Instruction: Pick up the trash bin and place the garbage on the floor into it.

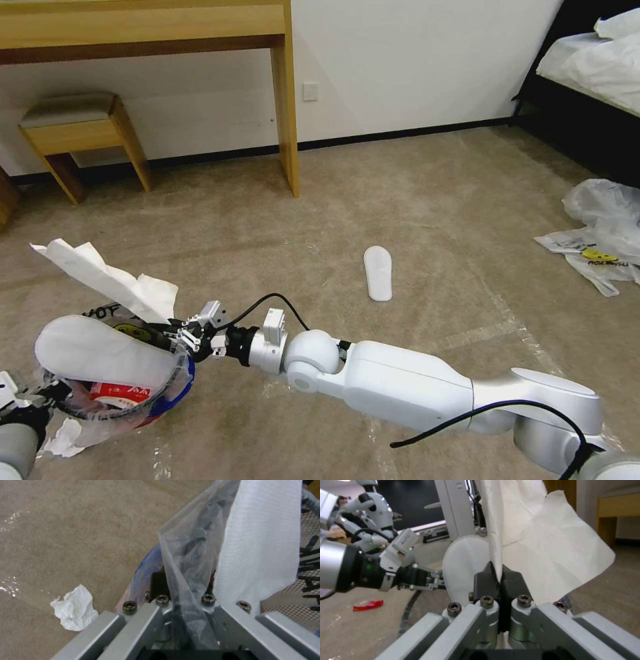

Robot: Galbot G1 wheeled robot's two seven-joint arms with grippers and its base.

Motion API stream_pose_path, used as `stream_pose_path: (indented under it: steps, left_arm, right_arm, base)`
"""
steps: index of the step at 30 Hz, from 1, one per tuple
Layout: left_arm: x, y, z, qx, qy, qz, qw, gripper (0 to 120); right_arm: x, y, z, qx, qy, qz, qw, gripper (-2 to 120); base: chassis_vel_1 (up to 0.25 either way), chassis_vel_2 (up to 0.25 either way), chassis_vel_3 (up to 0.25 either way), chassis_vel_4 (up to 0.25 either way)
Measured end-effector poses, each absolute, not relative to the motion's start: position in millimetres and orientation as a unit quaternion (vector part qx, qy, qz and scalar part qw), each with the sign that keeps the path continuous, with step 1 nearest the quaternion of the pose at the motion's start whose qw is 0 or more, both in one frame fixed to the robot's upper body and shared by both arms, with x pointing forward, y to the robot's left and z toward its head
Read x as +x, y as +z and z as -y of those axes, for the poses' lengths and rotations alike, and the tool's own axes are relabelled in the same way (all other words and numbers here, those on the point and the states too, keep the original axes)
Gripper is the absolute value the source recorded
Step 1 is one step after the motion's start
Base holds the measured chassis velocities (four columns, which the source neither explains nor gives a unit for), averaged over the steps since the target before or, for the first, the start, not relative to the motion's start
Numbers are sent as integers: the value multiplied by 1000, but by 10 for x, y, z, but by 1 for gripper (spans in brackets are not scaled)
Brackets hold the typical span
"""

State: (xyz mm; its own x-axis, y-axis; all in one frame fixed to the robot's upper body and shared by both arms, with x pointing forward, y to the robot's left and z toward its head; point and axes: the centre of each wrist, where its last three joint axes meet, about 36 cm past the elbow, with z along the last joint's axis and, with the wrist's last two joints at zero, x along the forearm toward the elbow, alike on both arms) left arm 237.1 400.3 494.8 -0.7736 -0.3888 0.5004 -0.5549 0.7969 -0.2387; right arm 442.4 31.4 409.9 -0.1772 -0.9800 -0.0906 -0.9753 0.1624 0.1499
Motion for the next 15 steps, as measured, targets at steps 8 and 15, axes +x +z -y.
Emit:
stream_pose_path:
  steps: [8, 15]
  left_arm:
    - [2456, 5036, -3996, 232, 201, 926, 219, 1]
    - [2548, 5142, -3990, 213, 209, 930, 217, 1]
  right_arm:
    - [4539, 4222, -288, 637, -83, 767, -2, 0]
    - [4511, 4392, -342, 645, -90, 758, -10, 0]
  base:
    - [0, 0, 0, 0]
    - [0, 0, 0, 0]
